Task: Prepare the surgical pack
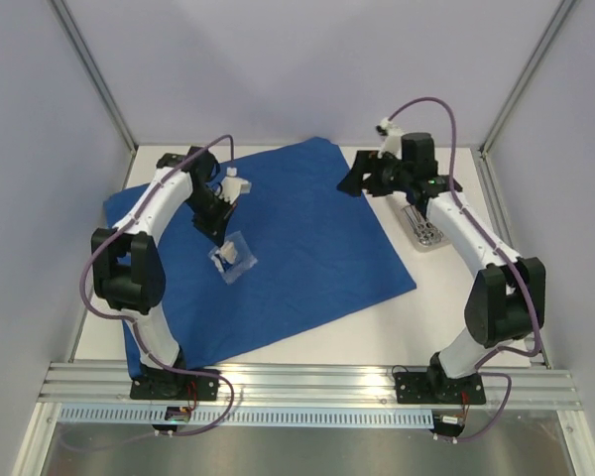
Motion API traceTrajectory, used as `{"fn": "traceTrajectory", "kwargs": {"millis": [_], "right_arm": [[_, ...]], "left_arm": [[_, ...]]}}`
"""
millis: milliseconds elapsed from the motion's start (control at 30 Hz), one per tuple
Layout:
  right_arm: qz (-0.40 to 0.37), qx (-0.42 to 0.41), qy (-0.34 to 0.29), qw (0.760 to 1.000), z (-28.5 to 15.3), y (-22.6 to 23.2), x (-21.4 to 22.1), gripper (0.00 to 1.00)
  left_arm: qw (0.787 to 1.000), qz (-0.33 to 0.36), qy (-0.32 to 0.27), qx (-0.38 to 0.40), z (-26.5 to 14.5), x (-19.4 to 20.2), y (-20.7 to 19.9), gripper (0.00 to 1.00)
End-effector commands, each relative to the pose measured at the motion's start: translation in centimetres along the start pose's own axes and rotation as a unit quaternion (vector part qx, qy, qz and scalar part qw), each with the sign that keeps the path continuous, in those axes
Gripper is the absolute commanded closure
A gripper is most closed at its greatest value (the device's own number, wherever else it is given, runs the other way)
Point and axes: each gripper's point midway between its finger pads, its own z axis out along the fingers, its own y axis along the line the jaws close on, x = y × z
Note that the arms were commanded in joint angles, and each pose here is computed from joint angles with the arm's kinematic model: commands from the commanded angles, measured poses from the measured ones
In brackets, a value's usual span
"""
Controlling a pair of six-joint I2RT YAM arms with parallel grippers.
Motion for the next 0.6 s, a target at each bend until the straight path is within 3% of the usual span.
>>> {"fn": "traceTrajectory", "kwargs": {"millis": [0,100,200,233,400,500,567], "right_arm": [[-0.151,-0.203,0.042,0.966,-0.4,9.6,3.6,0.19],[-0.23,-0.275,0.025,0.933,-0.2,13.8,5.8,0.17],[-0.274,-0.345,-0.031,0.897,-0.4,17.1,5.8,0.15],[-0.296,-0.378,-0.061,0.875,-0.9,18.9,5.3,0.14],[-0.361,-0.447,-0.091,0.813,-0.4,22.0,5.9,0.12],[-0.371,-0.474,-0.099,0.792,0.0,23.3,5.5,0.1],[-0.357,-0.497,-0.068,0.788,0.8,23.6,6.9,0.1]], "left_arm": [[0.996,0.017,-0.084,-0.002,-5.1,-3.0,-2.0,1.0],[0.99,0.059,-0.125,0.014,-7.5,-4.3,-3.4,1.0],[0.984,0.089,-0.151,0.027,-9.7,-5.0,-5.0,1.0],[0.982,0.097,-0.156,0.044,-10.3,-5.1,-6.0,1.0],[0.968,0.152,-0.183,0.079,-12.3,-4.7,-8.8,1.0],[0.963,0.172,-0.191,0.08,-13.1,-3.9,-9.6,1.0],[0.961,0.177,-0.194,0.088,-13.4,-3.8,-10.1,1.0]]}}
